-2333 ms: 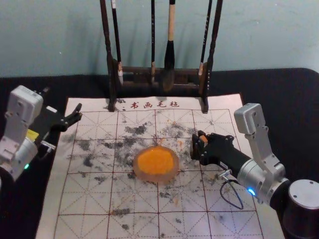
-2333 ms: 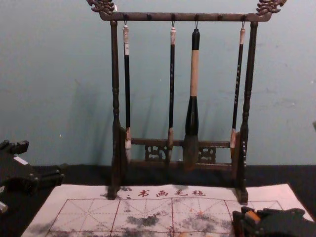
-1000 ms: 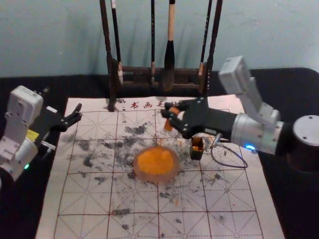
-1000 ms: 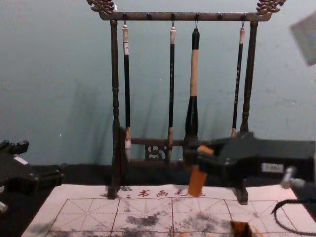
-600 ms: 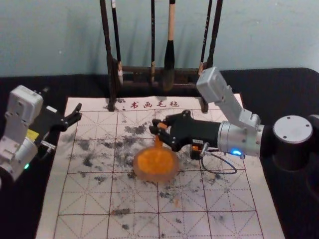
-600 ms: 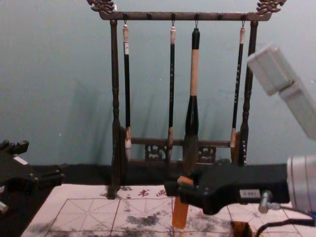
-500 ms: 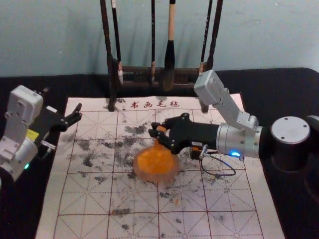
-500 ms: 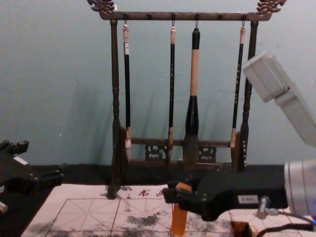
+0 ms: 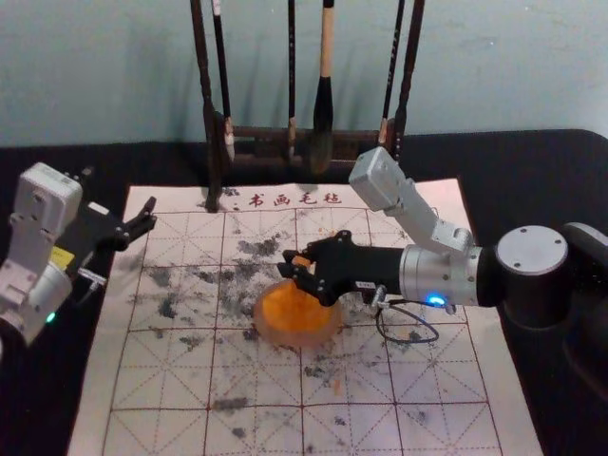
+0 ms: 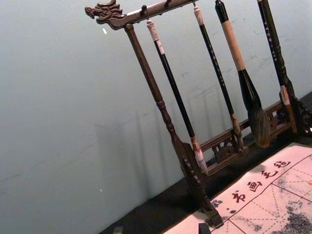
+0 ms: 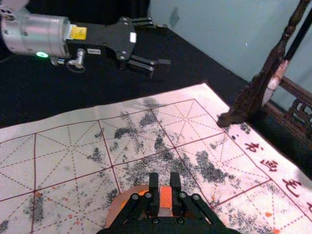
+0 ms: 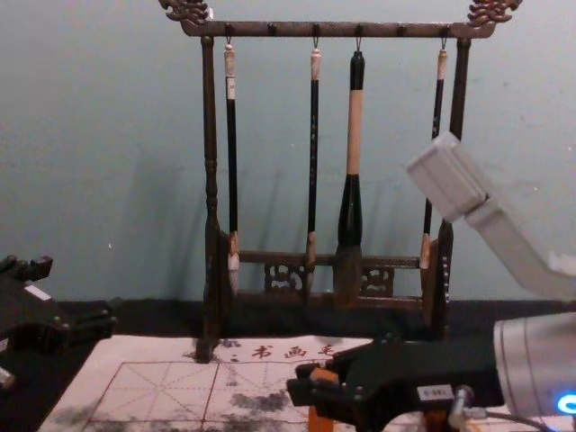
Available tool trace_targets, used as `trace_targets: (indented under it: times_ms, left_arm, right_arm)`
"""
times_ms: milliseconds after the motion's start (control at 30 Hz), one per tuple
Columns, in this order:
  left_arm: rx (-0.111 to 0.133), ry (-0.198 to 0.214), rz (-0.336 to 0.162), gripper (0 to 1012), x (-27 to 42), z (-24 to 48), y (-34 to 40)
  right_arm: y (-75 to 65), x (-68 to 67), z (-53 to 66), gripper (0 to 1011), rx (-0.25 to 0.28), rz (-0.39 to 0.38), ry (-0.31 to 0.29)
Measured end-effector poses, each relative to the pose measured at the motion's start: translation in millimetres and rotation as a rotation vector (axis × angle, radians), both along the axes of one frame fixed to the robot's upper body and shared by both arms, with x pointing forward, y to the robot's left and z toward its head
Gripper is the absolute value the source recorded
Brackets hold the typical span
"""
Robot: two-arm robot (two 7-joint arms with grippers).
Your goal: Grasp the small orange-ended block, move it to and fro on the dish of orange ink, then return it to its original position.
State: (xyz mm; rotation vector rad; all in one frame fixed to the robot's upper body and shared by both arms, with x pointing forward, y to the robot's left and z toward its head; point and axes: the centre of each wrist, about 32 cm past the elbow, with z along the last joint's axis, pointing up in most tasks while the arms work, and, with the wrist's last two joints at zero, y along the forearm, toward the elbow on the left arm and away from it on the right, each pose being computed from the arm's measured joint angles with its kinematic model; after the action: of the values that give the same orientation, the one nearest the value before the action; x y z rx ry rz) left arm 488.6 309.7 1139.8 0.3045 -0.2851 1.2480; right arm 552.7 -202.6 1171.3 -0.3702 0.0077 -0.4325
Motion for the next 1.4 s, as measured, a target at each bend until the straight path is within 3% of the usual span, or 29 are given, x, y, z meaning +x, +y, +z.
trace_targets:
  times_ms: [700, 1067, 1400]
  left_arm:
    - [0.000, 0.000, 0.000, 1001, 0.0, 0.0, 0.0]
    - [0.000, 0.000, 0.000, 1001, 0.0, 0.0, 0.0]
    - [0.000, 0.000, 0.000, 1001, 0.0, 0.0, 0.0]
  right_arm:
    - [7.9, 6.4, -4.1, 114, -0.006, -0.044, 0.015]
    - [0.9, 7.1, -2.4, 114, -0.008, -0.063, 0.008]
    - [-9.4, -1.6, -1.3, 114, -0.012, -0.047, 0.005]
